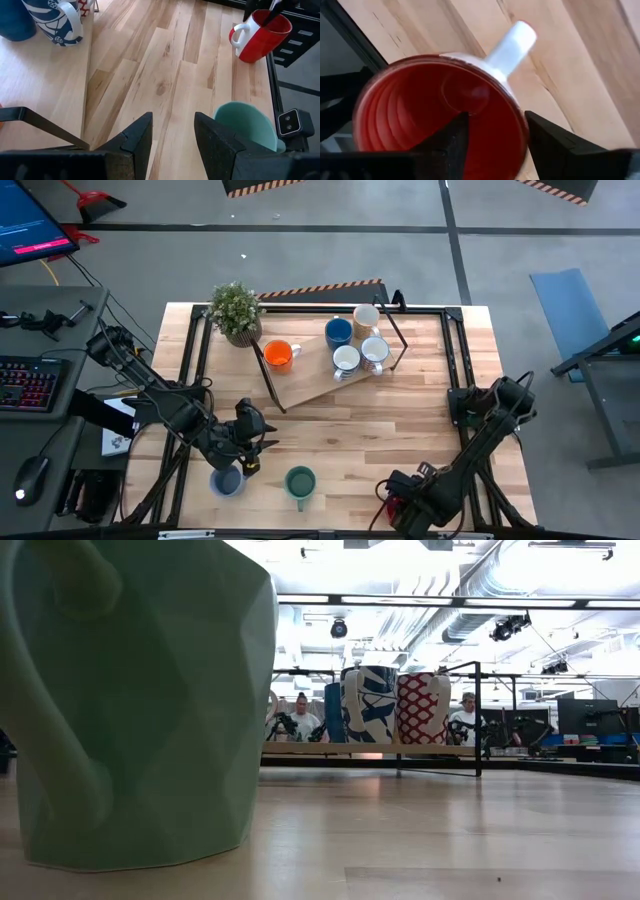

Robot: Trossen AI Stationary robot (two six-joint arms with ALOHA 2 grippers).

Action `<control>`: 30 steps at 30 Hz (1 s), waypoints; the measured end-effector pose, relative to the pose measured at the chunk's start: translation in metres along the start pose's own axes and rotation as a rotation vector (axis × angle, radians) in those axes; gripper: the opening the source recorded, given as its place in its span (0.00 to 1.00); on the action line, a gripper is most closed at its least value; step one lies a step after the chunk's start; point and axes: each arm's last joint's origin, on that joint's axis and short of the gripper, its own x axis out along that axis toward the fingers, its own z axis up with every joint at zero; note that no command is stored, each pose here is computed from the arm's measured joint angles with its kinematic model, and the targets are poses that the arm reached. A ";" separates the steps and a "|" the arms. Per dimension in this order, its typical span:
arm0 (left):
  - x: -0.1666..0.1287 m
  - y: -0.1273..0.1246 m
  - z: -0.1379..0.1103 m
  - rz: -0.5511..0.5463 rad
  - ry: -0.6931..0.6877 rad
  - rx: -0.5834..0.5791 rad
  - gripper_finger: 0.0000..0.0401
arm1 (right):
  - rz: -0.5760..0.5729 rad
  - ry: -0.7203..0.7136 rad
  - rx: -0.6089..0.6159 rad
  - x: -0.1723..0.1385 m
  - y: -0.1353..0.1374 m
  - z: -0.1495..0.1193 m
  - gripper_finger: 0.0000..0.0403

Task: Place coffee mugs
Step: Put the red mug on the shelf

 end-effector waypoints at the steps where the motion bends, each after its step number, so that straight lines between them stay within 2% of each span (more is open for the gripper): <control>1: 0.000 0.000 0.000 0.000 0.000 0.000 0.33 | 0.000 0.000 0.001 0.002 0.001 0.000 0.41; 7: 0.000 0.000 0.000 0.000 0.000 -0.002 0.33 | -0.026 0.001 0.014 0.016 0.005 0.000 0.41; 10: 0.000 0.000 0.000 0.000 0.000 -0.006 0.33 | -0.038 0.002 0.042 0.020 0.006 0.000 0.38; 13: 0.000 0.000 0.000 0.000 0.000 -0.006 0.33 | -0.041 -0.006 0.051 0.020 0.005 0.000 0.27; 17: 0.000 0.000 0.000 0.000 0.000 -0.006 0.33 | -0.043 -0.025 0.048 0.020 0.005 0.000 0.04; 20: 0.000 0.000 0.000 0.000 -0.001 -0.006 0.33 | -0.056 -0.088 0.046 0.017 0.004 0.002 0.03; 25: 0.000 0.000 0.000 0.000 0.000 -0.005 0.33 | -0.121 -0.247 0.060 -0.025 -0.011 0.013 0.01; 30: 0.000 0.000 0.000 0.000 0.000 -0.005 0.33 | -0.113 -0.522 0.085 -0.083 -0.028 0.028 0.00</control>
